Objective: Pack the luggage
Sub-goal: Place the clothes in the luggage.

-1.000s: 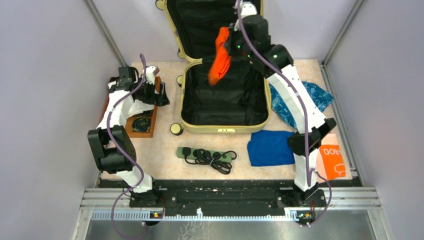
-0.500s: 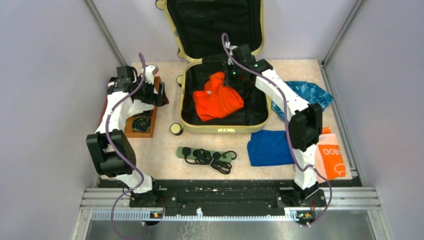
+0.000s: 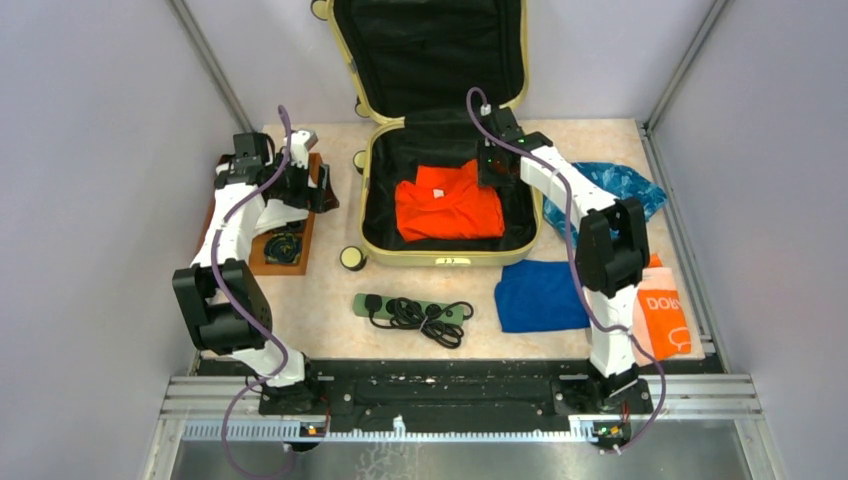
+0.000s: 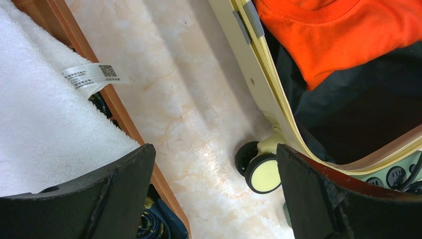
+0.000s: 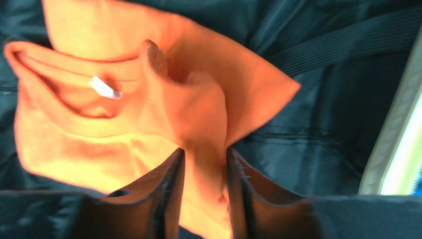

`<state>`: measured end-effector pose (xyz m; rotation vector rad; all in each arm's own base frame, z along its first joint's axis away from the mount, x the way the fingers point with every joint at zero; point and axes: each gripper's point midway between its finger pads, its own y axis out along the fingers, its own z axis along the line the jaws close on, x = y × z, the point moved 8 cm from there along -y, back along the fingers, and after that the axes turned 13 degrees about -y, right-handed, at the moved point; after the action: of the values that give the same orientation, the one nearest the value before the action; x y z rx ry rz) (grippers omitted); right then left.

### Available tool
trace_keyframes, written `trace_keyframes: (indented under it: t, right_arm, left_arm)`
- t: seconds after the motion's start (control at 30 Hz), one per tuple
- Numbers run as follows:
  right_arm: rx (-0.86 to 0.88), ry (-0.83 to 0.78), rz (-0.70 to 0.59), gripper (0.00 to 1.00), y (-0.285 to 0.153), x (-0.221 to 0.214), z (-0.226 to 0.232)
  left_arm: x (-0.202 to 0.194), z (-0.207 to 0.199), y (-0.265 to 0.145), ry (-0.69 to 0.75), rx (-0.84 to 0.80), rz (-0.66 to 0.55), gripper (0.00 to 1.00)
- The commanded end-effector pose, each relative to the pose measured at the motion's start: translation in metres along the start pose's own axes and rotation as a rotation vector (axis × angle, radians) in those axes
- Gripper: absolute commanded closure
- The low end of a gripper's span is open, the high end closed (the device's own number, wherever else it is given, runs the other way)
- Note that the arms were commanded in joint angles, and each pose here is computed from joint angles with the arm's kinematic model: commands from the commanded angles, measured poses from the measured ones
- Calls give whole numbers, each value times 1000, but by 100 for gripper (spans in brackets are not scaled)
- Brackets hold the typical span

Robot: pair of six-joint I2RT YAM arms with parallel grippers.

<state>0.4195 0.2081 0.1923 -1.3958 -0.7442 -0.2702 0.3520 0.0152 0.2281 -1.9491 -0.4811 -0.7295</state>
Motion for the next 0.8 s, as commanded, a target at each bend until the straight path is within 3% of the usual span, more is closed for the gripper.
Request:
trace_keyframes:
  t: [0.0,0.1,0.23,0.37,0.47,0.6,0.77]
  right_arm:
    - [-144,63,11,47,15,0,-22]
    - [-228,39,52,32,16,2,-31]
    - [-283,39,-32,27,-15,22,-37]
    - [-204,34,-146,41,-50,37,-21]
    - [-56,0,-165,61,-56,36,13]
    - [128,1,-111,65,-33,24,42]
    - [159,136,3,71,25,1,8]
  left_arm:
    - [5,-7,-9,16,-17,-34,2]
    - [7,-9,-11,22,-23,-41,2]
    - [7,-9,-11,22,-27,-42,2]
    - [8,-9,-11,23,-29,-45,2]
    - [9,-9,-8,17,-42,-43,2]
    - [11,-11,-6,8,-58,-38,2]
    - [13,-12,-10,23,-50,-39,2]
